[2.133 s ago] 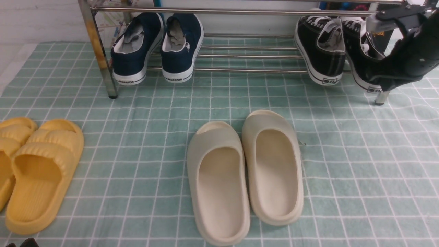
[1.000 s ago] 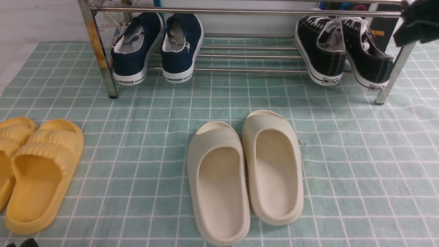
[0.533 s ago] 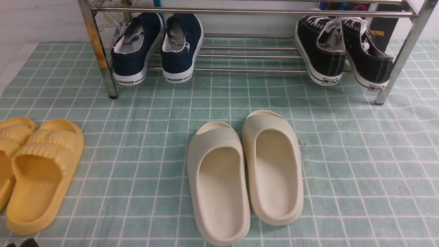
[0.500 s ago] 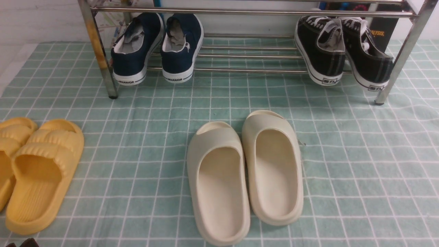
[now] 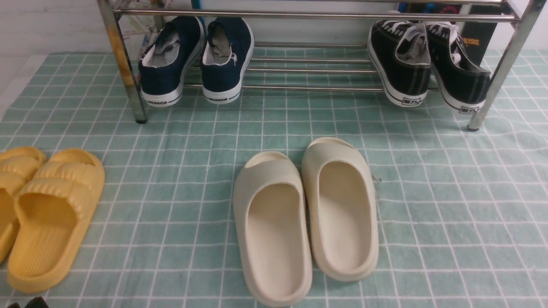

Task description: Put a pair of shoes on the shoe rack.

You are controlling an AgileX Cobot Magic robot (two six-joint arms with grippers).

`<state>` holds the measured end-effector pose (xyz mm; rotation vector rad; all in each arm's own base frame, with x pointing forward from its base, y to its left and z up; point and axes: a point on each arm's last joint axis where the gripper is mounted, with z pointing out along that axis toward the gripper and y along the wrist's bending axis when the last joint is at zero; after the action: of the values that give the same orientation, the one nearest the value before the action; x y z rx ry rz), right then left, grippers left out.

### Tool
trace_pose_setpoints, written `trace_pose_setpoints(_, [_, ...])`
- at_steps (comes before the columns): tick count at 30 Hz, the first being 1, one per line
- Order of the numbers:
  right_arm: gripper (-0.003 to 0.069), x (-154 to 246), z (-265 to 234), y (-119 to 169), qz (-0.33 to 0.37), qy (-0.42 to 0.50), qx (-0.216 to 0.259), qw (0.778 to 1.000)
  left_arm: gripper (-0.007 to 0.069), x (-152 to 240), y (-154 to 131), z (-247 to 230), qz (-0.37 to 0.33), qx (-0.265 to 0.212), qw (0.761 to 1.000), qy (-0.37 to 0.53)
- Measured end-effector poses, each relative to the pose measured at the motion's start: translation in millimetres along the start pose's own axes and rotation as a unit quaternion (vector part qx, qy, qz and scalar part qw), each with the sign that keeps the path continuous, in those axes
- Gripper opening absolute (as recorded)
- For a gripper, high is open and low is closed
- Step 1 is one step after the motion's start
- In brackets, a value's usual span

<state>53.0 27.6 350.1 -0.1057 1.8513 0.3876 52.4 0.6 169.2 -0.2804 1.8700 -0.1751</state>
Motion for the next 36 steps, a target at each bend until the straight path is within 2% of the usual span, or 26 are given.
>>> trace_pose_setpoints(9, [-0.0003,21,22,-18,-0.019,-0.055,0.040,0.998,0.0238,0,0,0,0.000,0.000,1.000,0.000])
trace_pose_setpoints(12, [-0.0003,39,25,-28,-0.044,-0.090,0.069,0.993,0.0238,0,0,0,0.000,0.000,1.000,0.000])
trace_pose_setpoints(16, [-0.0003,77,23,-42,-0.131,-0.125,0.125,0.976,0.0238,0,0,0,0.000,0.000,1.000,0.000])
trace_pose_setpoints(18, [-0.0003,95,24,-48,-0.138,-0.126,0.147,0.971,0.0238,0,0,0,0.000,0.000,1.000,0.000])
trace_pose_setpoints(23, [-0.0003,142,33,-65,-0.065,-0.104,0.200,0.972,0.0238,0,0,0,0.000,0.000,1.000,0.000])
trace_pose_setpoints(26, [-0.0003,154,34,-71,-0.024,-0.069,0.229,0.971,0.0238,0,0,0,0.000,0.000,1.000,0.000])
trace_pose_setpoints(30, [-0.0003,158,34,-72,-0.019,-0.048,0.235,0.971,0.0238,0,0,0,0.000,0.000,1.000,0.000])
trace_pose_setpoints(36, [-0.0003,162,35,-70,-0.025,-0.017,0.208,0.978,0.0238,0,0,0,0.000,0.000,1.000,0.000])
